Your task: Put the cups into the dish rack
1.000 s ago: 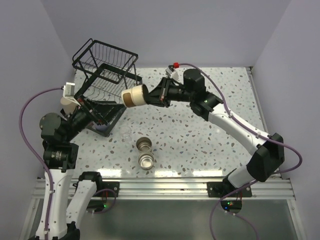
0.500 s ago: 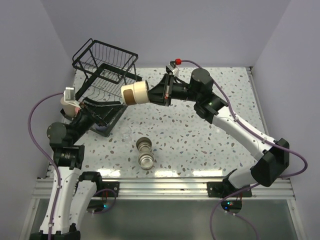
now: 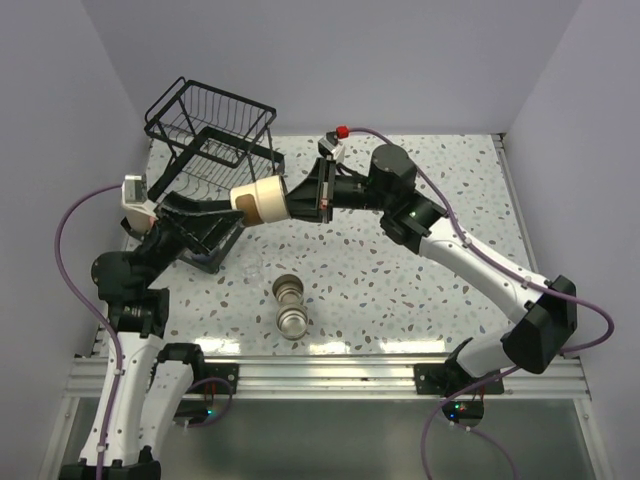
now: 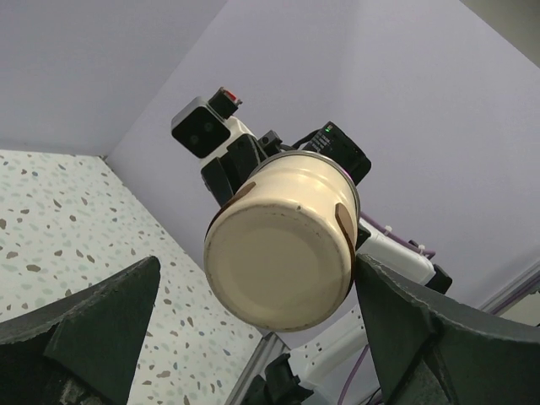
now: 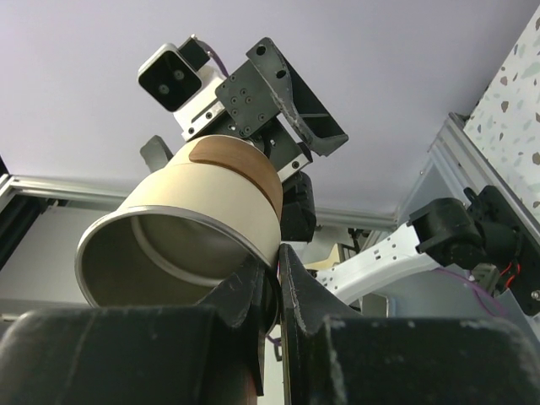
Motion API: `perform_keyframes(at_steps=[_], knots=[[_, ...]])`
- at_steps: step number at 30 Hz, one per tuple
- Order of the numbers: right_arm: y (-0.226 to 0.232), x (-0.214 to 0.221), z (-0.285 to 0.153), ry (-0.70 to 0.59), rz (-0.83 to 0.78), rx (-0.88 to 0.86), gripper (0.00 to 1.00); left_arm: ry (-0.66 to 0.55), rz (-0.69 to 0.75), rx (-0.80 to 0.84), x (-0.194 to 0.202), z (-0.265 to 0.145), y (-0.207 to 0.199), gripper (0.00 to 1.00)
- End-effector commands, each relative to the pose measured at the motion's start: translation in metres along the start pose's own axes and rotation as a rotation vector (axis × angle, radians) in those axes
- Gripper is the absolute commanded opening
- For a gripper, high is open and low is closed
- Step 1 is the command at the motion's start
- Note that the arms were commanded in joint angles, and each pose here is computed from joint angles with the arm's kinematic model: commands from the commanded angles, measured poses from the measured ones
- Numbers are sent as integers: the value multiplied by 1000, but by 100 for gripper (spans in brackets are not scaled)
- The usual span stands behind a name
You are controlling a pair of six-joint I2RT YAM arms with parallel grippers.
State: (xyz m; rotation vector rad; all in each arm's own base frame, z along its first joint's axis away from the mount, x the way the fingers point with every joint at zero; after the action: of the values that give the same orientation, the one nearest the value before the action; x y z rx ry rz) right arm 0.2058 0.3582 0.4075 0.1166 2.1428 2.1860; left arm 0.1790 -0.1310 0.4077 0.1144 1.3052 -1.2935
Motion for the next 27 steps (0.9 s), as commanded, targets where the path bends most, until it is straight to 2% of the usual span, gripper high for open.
perform_keyframes(at_steps=[1,9,15,18,19,21,22,24,25,27], knots=[[15,12,3,41,-50,-53,0,-10,18,52,-5,2,-9,100],[14,16,11,49,-41,-65,0,8,1,45,-1,2,-5,100],[8,15,16,53,-27,-65,0,12,-10,49,3,0,-4,92],[7,14,17,40,-25,-74,0,22,-11,63,4,-1,-6,81],[7,13,18,37,-17,-77,0,25,-12,66,5,-1,-6,73],[7,12,19,35,-18,-85,0,34,-10,71,6,-1,-6,67],[6,11,21,35,-13,-88,0,37,-10,73,7,-1,-6,58],[6,10,22,31,-13,-92,0,44,-12,75,8,-1,-6,47],[6,8,23,20,-11,-93,0,46,-12,75,8,-2,-6,35],[6,7,25,19,-15,-97,0,50,-14,68,9,-1,-5,23]])
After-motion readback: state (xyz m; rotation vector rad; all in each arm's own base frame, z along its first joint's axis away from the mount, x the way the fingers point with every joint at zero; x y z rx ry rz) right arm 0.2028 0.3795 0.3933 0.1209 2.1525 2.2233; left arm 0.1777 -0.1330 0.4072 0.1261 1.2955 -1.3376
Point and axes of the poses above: each gripper's point midway between its finger pads, its own z axis out along the fingers, its own y axis along the line the jaws close on, x = y × z, the point moved 3 cm from there along -z, back along the fingers, and after that the axes turned 10 degrees about z, right-handed, at the moved point
